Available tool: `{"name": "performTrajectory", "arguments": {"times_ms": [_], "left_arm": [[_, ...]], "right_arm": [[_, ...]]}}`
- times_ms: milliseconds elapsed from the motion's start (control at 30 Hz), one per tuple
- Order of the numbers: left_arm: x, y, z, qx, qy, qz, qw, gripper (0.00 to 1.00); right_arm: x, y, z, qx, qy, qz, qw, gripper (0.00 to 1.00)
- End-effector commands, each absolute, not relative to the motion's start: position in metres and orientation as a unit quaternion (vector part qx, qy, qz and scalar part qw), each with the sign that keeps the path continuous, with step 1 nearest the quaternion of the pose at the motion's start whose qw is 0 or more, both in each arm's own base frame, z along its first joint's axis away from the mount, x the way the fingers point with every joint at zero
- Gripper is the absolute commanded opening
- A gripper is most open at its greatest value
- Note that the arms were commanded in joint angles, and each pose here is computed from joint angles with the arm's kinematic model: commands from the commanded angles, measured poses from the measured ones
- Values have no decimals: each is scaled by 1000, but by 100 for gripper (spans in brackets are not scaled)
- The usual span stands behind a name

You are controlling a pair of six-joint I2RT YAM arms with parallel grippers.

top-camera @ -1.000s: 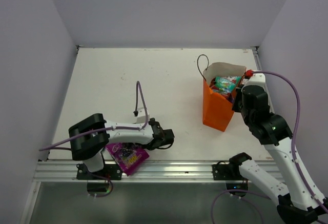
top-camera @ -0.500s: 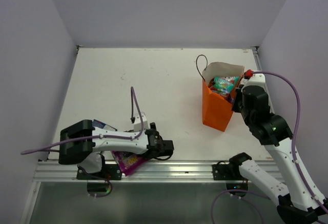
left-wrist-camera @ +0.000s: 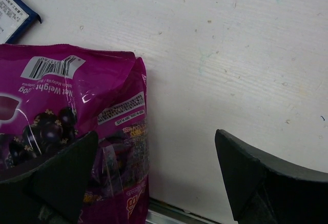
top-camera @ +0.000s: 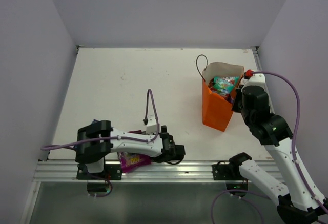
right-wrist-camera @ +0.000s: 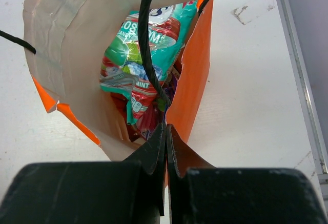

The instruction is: Place the snacks into the paper bag

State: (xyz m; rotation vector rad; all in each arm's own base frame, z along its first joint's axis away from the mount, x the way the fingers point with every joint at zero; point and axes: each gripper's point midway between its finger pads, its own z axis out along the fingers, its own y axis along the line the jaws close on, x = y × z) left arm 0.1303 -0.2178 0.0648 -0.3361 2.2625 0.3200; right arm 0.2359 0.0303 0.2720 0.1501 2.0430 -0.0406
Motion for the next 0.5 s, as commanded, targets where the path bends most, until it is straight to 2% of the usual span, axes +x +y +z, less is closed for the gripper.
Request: {"name": "performTrajectory", "arguments": {"times_ms": [0, 333, 467], "left_arm": [[133, -225, 77, -138, 888, 103, 426, 100], [151, -248, 102, -84, 877, 94, 464, 100], [163, -223, 108, -113, 874, 102, 462, 100]], "right_arm": [[240, 35, 280, 57, 843, -4, 535, 0], [240, 36, 279, 55, 844, -3, 533, 0], [240, 37, 278, 54, 845, -2, 532, 0]]}}
